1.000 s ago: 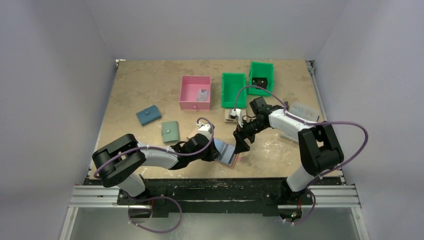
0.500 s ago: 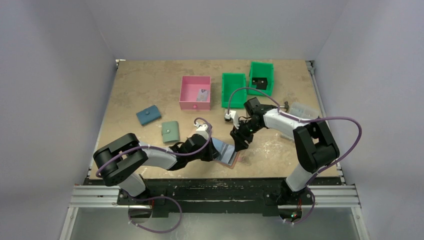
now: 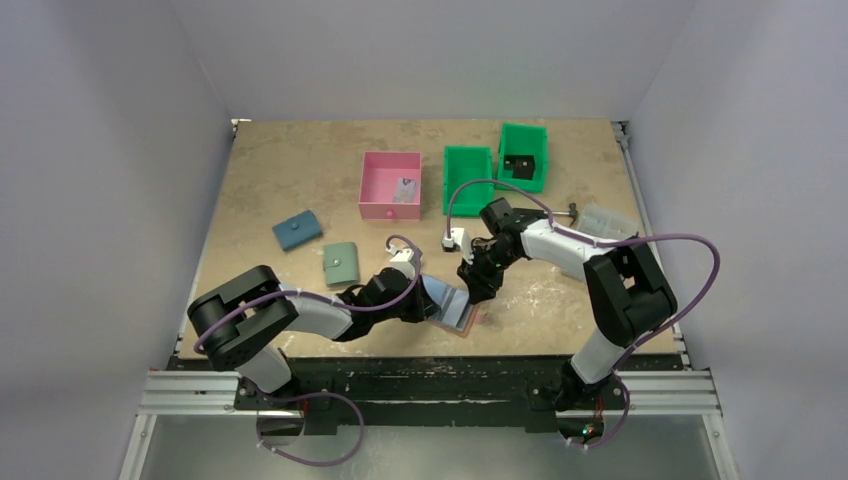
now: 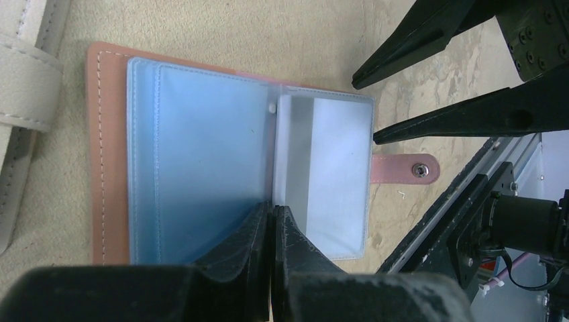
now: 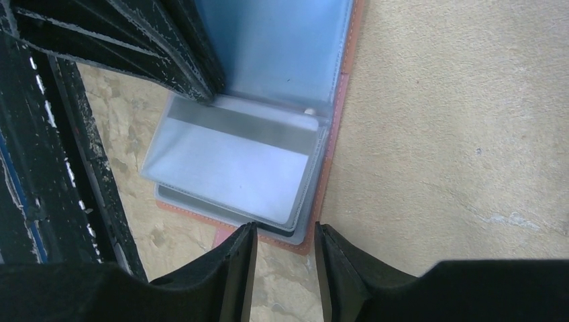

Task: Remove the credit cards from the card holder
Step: Remove the credit card from the card holder.

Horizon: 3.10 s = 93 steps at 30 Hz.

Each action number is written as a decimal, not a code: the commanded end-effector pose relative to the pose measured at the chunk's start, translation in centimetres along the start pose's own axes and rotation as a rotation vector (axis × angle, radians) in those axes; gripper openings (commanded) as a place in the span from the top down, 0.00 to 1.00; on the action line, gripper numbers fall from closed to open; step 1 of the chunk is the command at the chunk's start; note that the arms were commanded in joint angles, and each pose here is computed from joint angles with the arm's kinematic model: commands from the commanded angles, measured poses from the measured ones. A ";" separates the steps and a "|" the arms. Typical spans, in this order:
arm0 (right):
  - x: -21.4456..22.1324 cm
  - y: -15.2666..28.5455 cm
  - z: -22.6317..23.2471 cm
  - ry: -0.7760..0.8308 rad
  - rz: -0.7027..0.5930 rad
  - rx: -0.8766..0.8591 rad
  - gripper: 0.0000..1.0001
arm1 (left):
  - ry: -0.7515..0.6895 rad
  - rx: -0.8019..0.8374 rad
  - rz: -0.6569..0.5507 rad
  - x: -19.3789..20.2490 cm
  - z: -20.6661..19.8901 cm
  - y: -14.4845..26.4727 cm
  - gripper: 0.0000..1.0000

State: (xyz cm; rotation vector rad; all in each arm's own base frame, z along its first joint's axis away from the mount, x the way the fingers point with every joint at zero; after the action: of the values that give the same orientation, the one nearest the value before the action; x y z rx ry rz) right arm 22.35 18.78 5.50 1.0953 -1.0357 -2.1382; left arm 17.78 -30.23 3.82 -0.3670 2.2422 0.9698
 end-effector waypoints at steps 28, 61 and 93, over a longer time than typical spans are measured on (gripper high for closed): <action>-4.5 0.0 1.7 0.016 -0.123 -0.044 0.67 | 0.037 0.089 0.032 1.0 -0.6 0.4 0.81; -5.2 -1.8 5.2 -0.023 -0.111 -0.338 0.67 | 0.079 -0.018 0.023 -1.8 -1.0 0.5 0.29; -4.4 -2.6 8.5 -0.026 -0.058 -0.571 0.66 | 0.259 -0.092 -0.055 -2.8 -0.4 2.0 0.28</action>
State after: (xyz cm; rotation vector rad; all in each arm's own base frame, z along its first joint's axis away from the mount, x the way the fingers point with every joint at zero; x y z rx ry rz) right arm 19.31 25.99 6.90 0.9401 -0.4790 -2.2554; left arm 16.60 -29.87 6.49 -0.4069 2.4347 1.0303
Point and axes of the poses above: each gripper's point midway between its finger pads, its own y axis back along the fingers, its own z axis along the line the jaws close on, x = y × z, the point moved 3 cm from there along y, back along the fingers, and after that the axes turned 11 degrees about -y, right-handed, at the moved point
